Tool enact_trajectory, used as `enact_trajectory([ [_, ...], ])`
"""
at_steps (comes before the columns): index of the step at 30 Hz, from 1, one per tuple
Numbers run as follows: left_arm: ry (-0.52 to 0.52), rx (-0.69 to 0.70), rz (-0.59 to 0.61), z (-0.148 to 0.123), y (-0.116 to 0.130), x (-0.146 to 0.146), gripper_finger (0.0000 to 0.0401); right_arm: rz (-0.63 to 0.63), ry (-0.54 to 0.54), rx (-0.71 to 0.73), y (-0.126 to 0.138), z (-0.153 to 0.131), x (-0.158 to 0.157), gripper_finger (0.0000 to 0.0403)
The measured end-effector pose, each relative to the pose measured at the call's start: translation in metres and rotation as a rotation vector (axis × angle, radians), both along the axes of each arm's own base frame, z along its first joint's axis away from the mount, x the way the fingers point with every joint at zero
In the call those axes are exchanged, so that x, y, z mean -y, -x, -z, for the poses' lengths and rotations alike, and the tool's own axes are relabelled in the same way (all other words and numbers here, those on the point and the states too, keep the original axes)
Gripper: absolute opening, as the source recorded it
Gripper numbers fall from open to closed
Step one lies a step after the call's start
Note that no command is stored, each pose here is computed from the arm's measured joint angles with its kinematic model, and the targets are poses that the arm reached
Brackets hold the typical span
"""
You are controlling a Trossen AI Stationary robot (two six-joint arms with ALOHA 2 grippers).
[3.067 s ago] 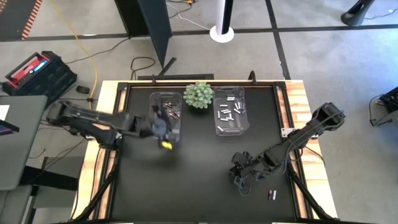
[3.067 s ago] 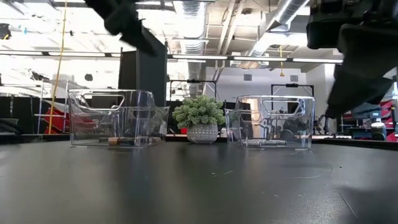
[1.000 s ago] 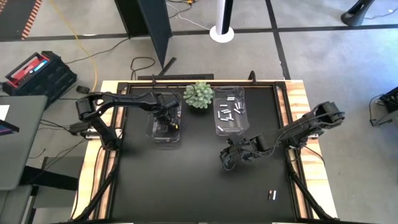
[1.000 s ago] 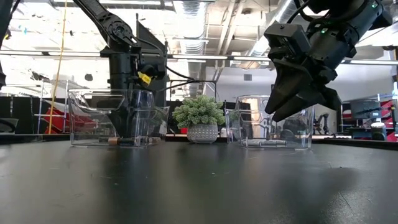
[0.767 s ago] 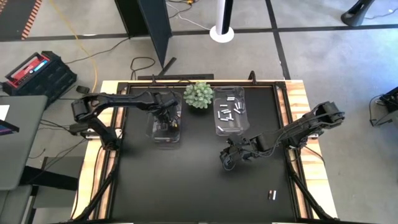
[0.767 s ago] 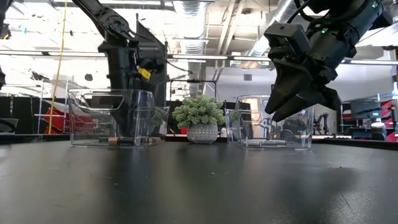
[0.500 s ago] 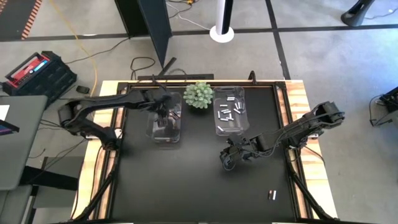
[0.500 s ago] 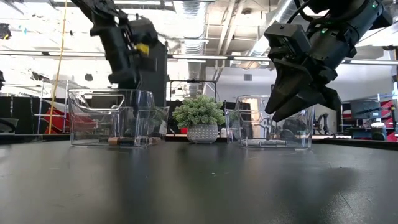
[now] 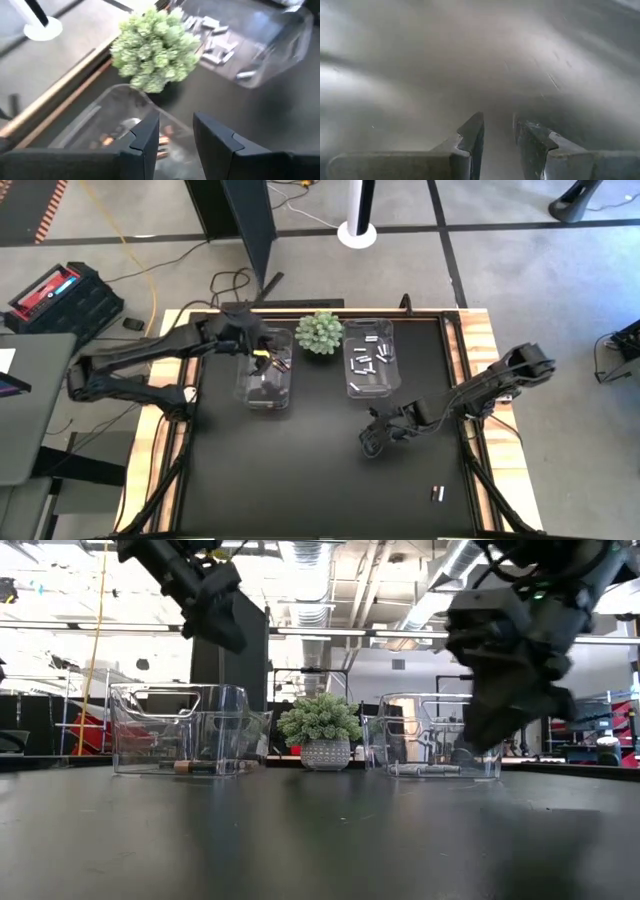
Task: Sort batteries
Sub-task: Put the black-brown battery into the left transparent bin
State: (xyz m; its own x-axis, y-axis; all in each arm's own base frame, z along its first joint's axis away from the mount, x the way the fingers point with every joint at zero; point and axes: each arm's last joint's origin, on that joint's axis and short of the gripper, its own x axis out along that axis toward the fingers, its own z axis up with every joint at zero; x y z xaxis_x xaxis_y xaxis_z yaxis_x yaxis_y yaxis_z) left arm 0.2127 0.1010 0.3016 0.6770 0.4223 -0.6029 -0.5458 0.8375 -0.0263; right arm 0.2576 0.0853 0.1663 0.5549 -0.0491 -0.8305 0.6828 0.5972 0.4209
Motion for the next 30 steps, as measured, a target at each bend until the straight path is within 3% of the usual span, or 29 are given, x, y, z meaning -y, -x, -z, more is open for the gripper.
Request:
enact_trajectory([
  [3, 0.027, 0.053, 0.038, -0.006, -0.001, 0.011, 0.0116, -0.01, -0.012, -0.031, 0.01, -0.003, -0.01, 0.0116],
  [11, -0.078, 0.131, 0.289, -0.012, -0.029, 0.073, 0.0116, -0.007, 0.004, -0.092, 0.06, -0.02, -0.044, 0.0098],
  [17, -0.148, 0.159, 0.267, -0.009, -0.04, 0.116, 0.0116, 0.033, -0.085, -0.064, 0.096, -0.031, -0.07, 0.0098],
  [24, -0.07, 0.179, 0.362, -0.007, -0.039, 0.142, 0.0116, 0.109, -0.123, -0.132, 0.121, -0.04, -0.094, 0.0082],
  [30, -0.071, 0.217, 0.397, 0.0, -0.04, 0.15, 0.0116, 0.231, -0.144, -0.199, 0.129, -0.061, -0.115, 0.0056],
])
